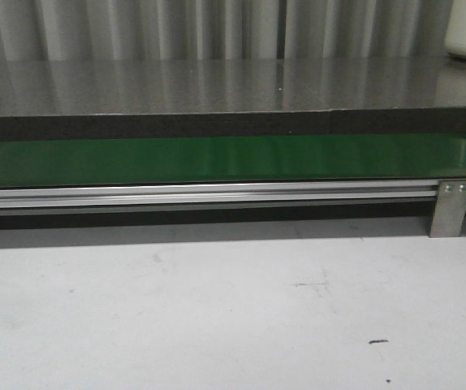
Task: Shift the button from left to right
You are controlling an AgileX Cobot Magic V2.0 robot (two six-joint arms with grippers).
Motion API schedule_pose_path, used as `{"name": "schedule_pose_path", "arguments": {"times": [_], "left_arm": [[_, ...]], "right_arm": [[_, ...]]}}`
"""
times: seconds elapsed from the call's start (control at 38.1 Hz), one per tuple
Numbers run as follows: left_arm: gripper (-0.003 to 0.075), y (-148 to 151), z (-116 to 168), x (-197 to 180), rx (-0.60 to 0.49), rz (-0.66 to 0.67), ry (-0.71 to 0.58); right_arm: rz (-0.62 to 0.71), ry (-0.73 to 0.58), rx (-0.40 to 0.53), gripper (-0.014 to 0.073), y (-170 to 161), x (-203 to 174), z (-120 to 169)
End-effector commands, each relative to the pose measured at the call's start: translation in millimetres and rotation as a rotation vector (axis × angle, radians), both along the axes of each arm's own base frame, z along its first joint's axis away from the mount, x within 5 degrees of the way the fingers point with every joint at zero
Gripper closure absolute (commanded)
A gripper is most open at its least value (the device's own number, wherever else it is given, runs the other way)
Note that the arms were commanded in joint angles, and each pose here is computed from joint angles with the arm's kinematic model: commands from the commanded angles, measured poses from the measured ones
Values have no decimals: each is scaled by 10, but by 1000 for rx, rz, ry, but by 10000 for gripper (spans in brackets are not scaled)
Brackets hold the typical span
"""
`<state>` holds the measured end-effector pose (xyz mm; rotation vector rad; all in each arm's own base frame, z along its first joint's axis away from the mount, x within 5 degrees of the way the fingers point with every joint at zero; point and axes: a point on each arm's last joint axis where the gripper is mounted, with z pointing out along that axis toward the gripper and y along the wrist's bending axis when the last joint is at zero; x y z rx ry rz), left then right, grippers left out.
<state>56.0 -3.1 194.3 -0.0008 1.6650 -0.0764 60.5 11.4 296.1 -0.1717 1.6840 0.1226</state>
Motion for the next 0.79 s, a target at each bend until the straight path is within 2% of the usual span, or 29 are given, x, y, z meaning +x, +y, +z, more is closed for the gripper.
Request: {"name": "schedule_pose_path", "arguments": {"times": [0.0,0.76], "left_arm": [[741,1,27,1,-13,-2,-107],[741,1,14,2,-13,-2,-100]], "right_arm": [[1,-90,3,717,0,1,142],[1,-90,3,717,0,1,142]]}}
